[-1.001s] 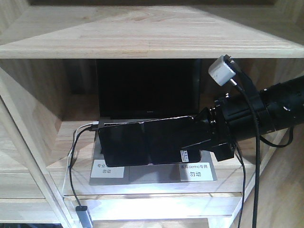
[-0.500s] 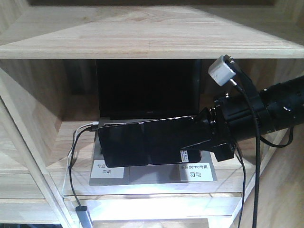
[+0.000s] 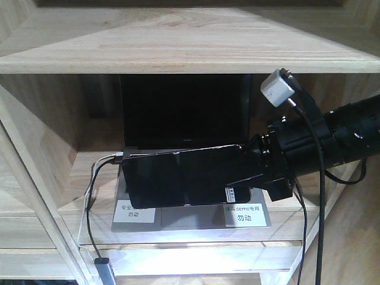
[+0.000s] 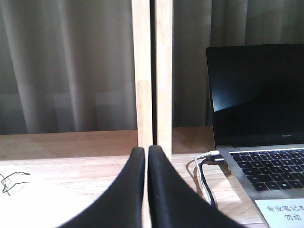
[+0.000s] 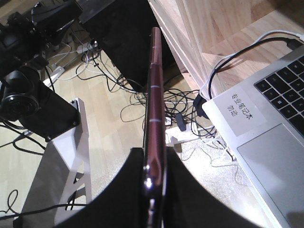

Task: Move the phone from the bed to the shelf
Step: 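Raise the phone with the right gripper above the laptop shelf, then lower the phone onto the upper shelf with the right gripper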

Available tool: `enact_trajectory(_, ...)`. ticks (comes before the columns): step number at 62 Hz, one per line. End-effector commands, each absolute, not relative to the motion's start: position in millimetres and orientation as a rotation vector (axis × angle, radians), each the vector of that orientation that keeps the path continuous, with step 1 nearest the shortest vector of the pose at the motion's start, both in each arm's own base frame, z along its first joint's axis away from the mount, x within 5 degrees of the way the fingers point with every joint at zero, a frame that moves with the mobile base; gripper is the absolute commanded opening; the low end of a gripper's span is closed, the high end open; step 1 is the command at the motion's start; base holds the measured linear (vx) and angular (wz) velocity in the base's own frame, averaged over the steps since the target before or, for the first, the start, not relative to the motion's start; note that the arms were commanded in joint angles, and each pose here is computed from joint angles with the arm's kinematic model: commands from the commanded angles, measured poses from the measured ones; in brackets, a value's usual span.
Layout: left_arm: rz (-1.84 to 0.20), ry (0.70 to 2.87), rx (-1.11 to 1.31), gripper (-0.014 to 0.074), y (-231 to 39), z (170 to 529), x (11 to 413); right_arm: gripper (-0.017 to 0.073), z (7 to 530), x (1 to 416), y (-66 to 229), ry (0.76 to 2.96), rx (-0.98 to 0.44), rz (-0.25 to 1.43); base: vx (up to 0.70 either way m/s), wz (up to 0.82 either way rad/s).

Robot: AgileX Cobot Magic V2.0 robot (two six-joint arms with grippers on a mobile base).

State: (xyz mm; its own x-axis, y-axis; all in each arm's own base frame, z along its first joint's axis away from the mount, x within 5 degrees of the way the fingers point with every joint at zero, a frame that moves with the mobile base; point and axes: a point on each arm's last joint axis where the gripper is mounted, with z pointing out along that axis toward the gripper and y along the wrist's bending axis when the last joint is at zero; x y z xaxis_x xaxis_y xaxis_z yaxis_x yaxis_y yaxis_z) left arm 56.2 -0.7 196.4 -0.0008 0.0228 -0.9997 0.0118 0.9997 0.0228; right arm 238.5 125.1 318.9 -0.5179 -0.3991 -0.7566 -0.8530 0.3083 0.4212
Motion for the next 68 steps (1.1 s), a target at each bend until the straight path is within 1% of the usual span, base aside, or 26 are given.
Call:
enact_trajectory(1,-0.001,1.465,0.017,0.0001,-0.7,212.1,54.3,-0.0001,346.1,226.0,129.3,1.920,-1.101,1.269,0.00,0.00)
enact_trajectory(6,-0.001,1.465,0.017,0.0001,-0.7,212.1,54.3,-0.0001,357.0,222.0,129.2,1.874,-1.093,1.269,0.00,0.00)
enact_trajectory(14,-0.001,1.465,0.017,0.0001,-0.7,212.1,54.3,-0.0001,388.6,212.2,127.6,1.779,-1.102,1.225,0.00,0.00)
enact_trajectory(26,-0.001,1.465,0.017,0.0001,-0.7,212.1,54.3,-0.0001,450.6,203.4,125.7,1.677,-1.066,1.173,0.00,0.00)
enact_trajectory(35,-0.001,1.465,0.017,0.0001,-0.7,212.1,54.3,-0.0001,494.0,205.6,125.3,1.584,-1.034,1.116,0.00,0.00)
enact_trajectory(46,-0.001,1.465,0.017,0.0001,-0.7,212.1,54.3,-0.0001,530.8,225.4,129.5,1.494,-1.025,1.076,0.00,0.00)
enact_trajectory(57,-0.001,1.465,0.017,0.0001,-0.7,212.1,54.3,-0.0001,545.9,263.9,136.9,1.458,-0.991,1.067,0.00,0.00)
enact_trajectory(65,-0.001,1.465,0.017,0.0001,-0.7,212.1,54.3,-0.0001,544.1,292.8,156.2,1.442,-0.984,1.058,0.00,0.00)
enact_trajectory(68,-0.001,1.465,0.017,0.0001,-0.7,212.1,54.3,-0.0001,540.8,301.9,169.4,1.437,-0.992,1.052,0.00,0.00)
